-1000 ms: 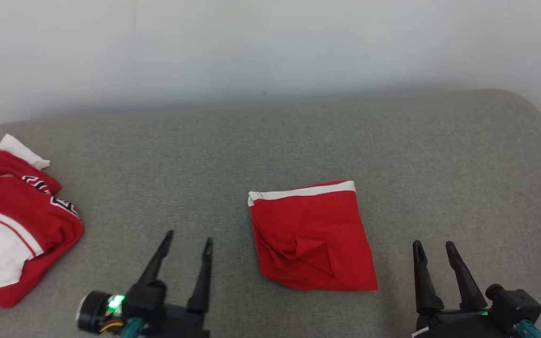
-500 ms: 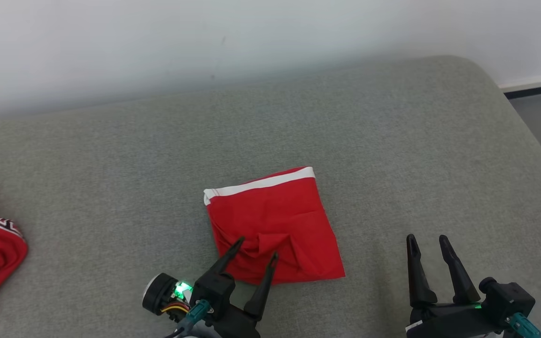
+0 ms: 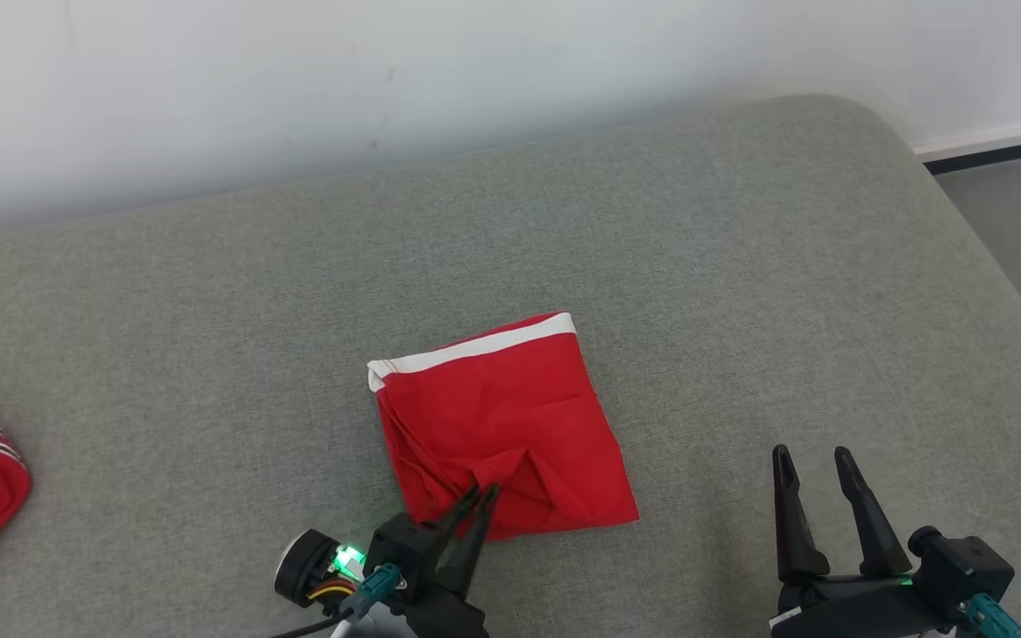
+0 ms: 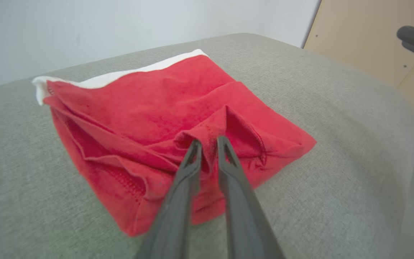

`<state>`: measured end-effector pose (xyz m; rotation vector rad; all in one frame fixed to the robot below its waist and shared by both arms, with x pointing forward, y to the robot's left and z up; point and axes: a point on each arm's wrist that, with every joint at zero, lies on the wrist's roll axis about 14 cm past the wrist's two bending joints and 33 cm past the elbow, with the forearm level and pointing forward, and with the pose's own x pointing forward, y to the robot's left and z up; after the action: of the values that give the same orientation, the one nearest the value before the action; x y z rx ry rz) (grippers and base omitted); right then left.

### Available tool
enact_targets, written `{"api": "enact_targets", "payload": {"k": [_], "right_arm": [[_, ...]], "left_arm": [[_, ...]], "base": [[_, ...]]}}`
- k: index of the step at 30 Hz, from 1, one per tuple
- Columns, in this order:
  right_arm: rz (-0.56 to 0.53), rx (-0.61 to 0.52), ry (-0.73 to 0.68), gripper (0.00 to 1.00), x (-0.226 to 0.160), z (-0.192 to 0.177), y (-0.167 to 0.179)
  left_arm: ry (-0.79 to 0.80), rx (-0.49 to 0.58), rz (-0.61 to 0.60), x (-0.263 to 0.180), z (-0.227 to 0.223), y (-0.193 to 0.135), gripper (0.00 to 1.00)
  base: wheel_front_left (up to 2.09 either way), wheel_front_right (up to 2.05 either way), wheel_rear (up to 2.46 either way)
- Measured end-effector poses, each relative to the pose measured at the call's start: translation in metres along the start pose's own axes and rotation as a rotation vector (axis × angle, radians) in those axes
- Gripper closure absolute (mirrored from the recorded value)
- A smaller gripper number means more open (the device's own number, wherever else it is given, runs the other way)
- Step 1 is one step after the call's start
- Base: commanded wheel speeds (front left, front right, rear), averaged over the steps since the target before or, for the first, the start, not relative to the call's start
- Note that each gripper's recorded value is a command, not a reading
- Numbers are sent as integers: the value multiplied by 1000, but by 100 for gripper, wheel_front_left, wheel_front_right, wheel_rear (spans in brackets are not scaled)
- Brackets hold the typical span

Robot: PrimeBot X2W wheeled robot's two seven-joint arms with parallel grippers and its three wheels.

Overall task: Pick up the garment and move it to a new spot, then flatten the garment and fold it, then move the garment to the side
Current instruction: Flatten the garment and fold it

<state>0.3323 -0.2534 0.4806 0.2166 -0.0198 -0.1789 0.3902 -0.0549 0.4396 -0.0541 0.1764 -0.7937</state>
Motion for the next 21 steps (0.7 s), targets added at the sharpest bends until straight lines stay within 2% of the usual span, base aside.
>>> {"api": "enact_targets", "payload": {"k": [13, 14, 15, 16, 17, 18, 21], "right_arm": [[57, 13, 19, 0, 7, -8, 19], [61, 13, 22, 0, 7, -9, 20], [64, 14, 24, 0, 7, -10, 21], [67, 14, 27, 0, 8, -11, 22], [69, 15, 29, 0, 8, -12, 23], [72, 15, 32, 0, 8, -12, 24], [78, 15, 35, 0, 7, -13, 25]], "left_arm": [[-14, 10, 77, -34, -1, 19, 100], [-10, 7, 82, -38, -3, 19, 96], [-2, 2, 88, -42, -7, 19, 89], [7, -3, 94, -46, -11, 20, 75], [16, -4, 101, -49, -14, 20, 29], [22, -5, 105, -52, -17, 20, 0], [16, -21, 114, -57, -17, 16, 0]], "base": [[0, 0, 0], [0, 0, 0], [0, 0, 0], [0, 0, 0], [0, 0, 0], [0, 0, 0], [0, 0, 0]]}}
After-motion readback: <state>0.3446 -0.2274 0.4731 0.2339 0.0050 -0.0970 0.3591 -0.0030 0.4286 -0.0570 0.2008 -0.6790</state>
